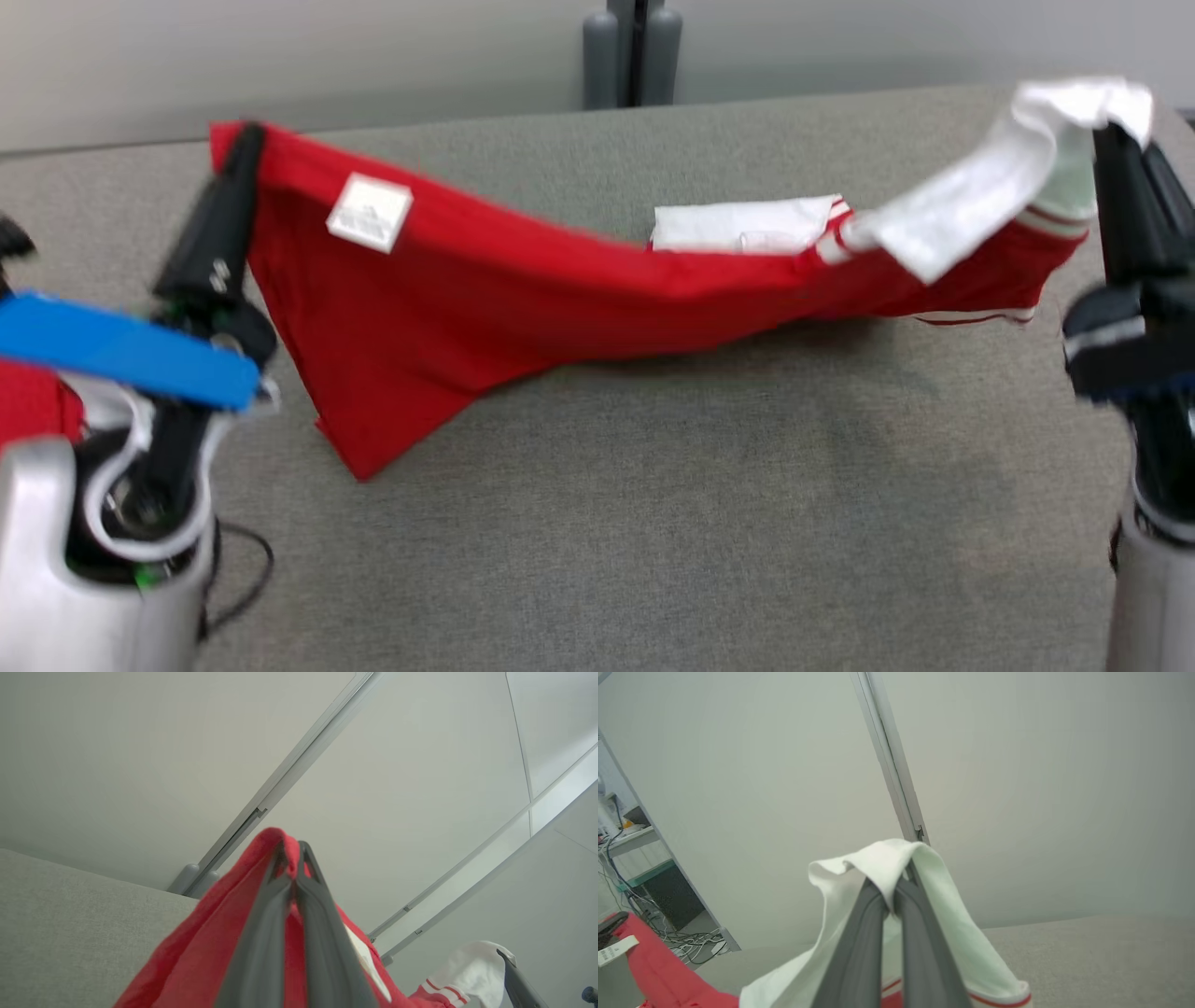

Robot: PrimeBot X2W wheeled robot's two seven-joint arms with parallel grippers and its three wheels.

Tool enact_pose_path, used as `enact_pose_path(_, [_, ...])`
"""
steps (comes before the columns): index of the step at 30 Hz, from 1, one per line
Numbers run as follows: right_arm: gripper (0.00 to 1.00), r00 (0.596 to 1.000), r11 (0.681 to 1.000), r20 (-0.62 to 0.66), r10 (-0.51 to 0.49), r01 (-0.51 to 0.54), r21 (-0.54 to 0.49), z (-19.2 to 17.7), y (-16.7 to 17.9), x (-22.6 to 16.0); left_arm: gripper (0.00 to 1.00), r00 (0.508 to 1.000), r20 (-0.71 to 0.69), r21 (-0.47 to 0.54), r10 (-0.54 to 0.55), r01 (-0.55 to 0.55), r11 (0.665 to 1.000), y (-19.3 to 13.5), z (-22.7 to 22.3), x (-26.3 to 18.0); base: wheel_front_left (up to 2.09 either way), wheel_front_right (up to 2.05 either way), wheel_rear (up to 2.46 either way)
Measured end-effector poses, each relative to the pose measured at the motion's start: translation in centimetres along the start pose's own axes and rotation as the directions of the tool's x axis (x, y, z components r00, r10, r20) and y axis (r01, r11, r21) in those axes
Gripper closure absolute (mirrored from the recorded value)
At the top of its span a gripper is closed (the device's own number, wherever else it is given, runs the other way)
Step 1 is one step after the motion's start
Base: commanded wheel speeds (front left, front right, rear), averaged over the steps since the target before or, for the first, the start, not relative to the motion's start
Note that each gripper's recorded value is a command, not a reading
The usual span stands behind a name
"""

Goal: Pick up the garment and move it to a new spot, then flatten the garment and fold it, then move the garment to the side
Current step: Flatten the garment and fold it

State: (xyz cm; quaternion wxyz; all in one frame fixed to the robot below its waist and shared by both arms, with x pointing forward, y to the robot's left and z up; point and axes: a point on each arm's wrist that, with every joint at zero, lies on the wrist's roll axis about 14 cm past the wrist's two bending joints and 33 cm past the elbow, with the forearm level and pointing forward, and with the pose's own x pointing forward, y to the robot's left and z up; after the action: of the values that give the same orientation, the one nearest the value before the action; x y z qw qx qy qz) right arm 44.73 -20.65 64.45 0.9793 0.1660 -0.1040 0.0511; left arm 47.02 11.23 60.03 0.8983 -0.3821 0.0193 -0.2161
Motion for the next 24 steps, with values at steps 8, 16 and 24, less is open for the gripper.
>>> enact_pose_path(8, [1.0,0.998,0.992,0.005,0.058,-0.058,0.107,-0.7,0.4,11.6,1.0,0.997,0.026,0.101,0.074,-0.076,0.992,4.7,3.1,8.6,0.0,0.0,0.0])
enact_pose_path(16, [1.0,0.941,0.989,0.316,0.117,-0.138,0.045,5.9,2.4,20.1,1.0,0.984,0.179,0.236,-0.006,-0.038,0.971,5.3,7.8,16.2,0.0,0.0,0.0])
enact_pose_path(24, [1.0,0.852,0.979,0.487,0.192,-0.198,-0.039,10.4,4.6,21.2,1.0,0.931,0.343,0.294,-0.123,0.018,0.956,3.0,12.3,17.6,0.0,0.0,0.0])
